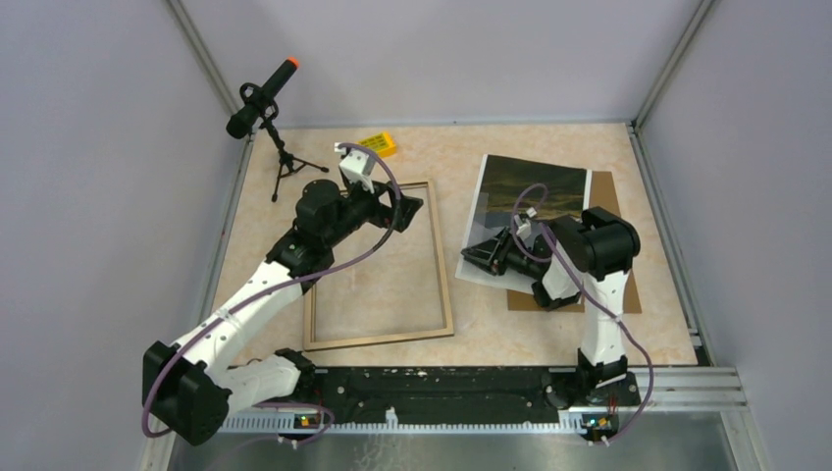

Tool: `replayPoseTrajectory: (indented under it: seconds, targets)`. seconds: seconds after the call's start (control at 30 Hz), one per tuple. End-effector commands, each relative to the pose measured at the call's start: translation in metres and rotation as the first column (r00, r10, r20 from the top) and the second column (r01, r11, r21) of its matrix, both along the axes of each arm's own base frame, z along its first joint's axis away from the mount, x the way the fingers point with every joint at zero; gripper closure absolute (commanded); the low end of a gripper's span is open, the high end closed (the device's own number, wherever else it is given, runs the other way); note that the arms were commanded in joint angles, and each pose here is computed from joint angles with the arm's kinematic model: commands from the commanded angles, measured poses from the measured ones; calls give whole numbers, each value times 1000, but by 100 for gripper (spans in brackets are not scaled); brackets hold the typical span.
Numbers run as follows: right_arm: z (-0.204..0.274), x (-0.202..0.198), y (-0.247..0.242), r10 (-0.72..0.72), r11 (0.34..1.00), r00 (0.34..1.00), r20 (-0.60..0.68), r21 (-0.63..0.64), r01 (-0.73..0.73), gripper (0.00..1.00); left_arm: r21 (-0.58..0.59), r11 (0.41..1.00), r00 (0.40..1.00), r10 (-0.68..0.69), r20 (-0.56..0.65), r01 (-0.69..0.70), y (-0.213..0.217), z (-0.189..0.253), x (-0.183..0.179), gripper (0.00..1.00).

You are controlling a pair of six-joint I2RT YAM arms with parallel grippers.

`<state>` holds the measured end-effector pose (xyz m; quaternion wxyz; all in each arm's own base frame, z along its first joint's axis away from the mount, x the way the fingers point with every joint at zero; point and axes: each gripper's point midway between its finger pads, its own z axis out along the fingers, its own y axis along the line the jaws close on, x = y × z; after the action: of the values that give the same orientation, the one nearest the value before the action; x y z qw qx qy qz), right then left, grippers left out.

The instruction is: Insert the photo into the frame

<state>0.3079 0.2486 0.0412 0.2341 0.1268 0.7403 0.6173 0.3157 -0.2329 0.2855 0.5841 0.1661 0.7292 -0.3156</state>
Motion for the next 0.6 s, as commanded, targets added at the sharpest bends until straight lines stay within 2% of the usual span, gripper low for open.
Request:
replayPoseTrajectory:
  seconds: [0.0, 0.1, 0.27, 0.47, 0.57]
  targets:
    - [-2, 11, -1, -146, 986, 986, 77, -72, 151, 62, -43, 999, 996, 1, 88, 3, 2, 36, -2, 1]
    - [-2, 12, 0, -190, 977, 980, 58, -91, 194, 70, -49, 999, 996, 0, 89, 5, 2, 37, -3, 2]
    - [7, 13, -2, -212, 973, 974, 81, -74, 218, 74, -57, 998, 996, -12, 90, 18, 1, 39, -5, 2]
    - [14, 12, 11, -169, 985, 984, 51, -15, 170, 100, -51, 999, 995, 7, 103, -2, 5, 40, -4, 2]
    - [15, 13, 20, -121, 992, 993, 20, -30, 121, 100, -46, 999, 993, 25, 118, -20, 8, 42, -3, 2]
